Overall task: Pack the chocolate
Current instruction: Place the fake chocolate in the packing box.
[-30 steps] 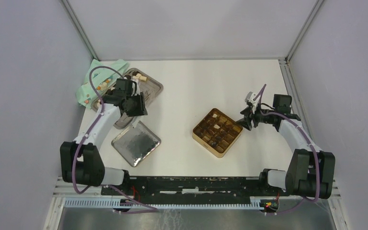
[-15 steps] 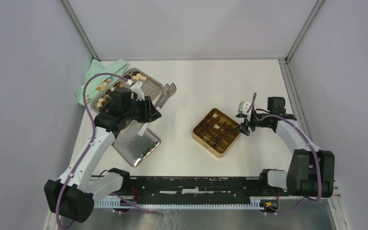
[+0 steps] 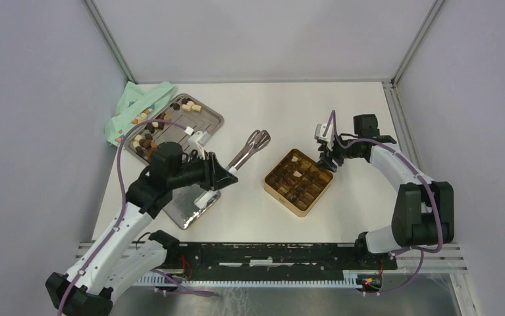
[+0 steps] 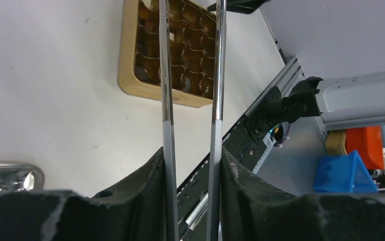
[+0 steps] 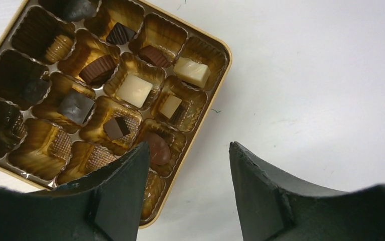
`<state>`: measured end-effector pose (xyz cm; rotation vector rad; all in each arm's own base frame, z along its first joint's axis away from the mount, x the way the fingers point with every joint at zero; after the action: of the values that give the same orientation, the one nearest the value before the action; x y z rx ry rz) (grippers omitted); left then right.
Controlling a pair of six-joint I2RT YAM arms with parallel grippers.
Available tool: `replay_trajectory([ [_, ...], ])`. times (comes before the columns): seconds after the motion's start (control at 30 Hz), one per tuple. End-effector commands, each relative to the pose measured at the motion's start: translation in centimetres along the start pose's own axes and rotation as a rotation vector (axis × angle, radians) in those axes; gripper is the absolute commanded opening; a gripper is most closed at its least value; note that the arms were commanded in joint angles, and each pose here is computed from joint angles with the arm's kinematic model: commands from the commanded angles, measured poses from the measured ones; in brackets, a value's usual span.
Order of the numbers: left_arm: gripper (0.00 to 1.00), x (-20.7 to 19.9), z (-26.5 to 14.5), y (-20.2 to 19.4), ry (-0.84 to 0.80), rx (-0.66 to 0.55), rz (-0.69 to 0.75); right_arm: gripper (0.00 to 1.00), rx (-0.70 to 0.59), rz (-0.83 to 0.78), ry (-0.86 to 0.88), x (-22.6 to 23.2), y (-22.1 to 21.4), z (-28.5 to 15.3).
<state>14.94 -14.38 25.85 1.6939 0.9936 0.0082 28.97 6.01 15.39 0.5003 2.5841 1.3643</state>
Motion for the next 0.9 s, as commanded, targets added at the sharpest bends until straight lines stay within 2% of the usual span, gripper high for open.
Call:
replay_trajectory([
  [0.0,0.02,-2.1,-0.6,0.7,-0.097,-0.087,-0.007,0.64,0.087,0.078,0.000,-0.5,-0.1,0.5],
  [0.1,0.02,-2.7,-1.1,0.5,-0.108,-0.089,-0.009,0.61,0.135,0.123,-0.006,-0.8,-1.0,1.1],
  [0.33,0.02,-3.5,-2.1,-0.6,-0.107,-0.001,-0.001,0.56,0.270,0.161,-0.023,-1.2,-2.8,1.0],
  [0.4,0.02,-3.4,-1.7,-0.9,-0.131,0.002,0.019,0.55,0.263,0.160,-0.035,-1.5,-2.6,1.0],
  [0.6,0.02,-3.3,0.8,-1.4,-0.211,0.047,0.153,0.49,0.116,0.163,-0.013,-2.4,-0.6,2.6],
  [0.87,0.02,-5.5,2.9,-1.3,-0.232,0.088,0.282,0.45,0.174,0.092,-0.013,-2.0,-0.9,2.6],
])
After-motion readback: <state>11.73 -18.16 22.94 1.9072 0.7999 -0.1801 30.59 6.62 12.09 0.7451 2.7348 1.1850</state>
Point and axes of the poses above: each gripper's point midway between its finger pads, its own z axis out along the fingers, its own x axis along the line the jaws close on, y = z × x, the point moved 8 cm from there along -z, back along the fingers, and after that the axes turned 11 degrees about z, right-handed, at the moved point
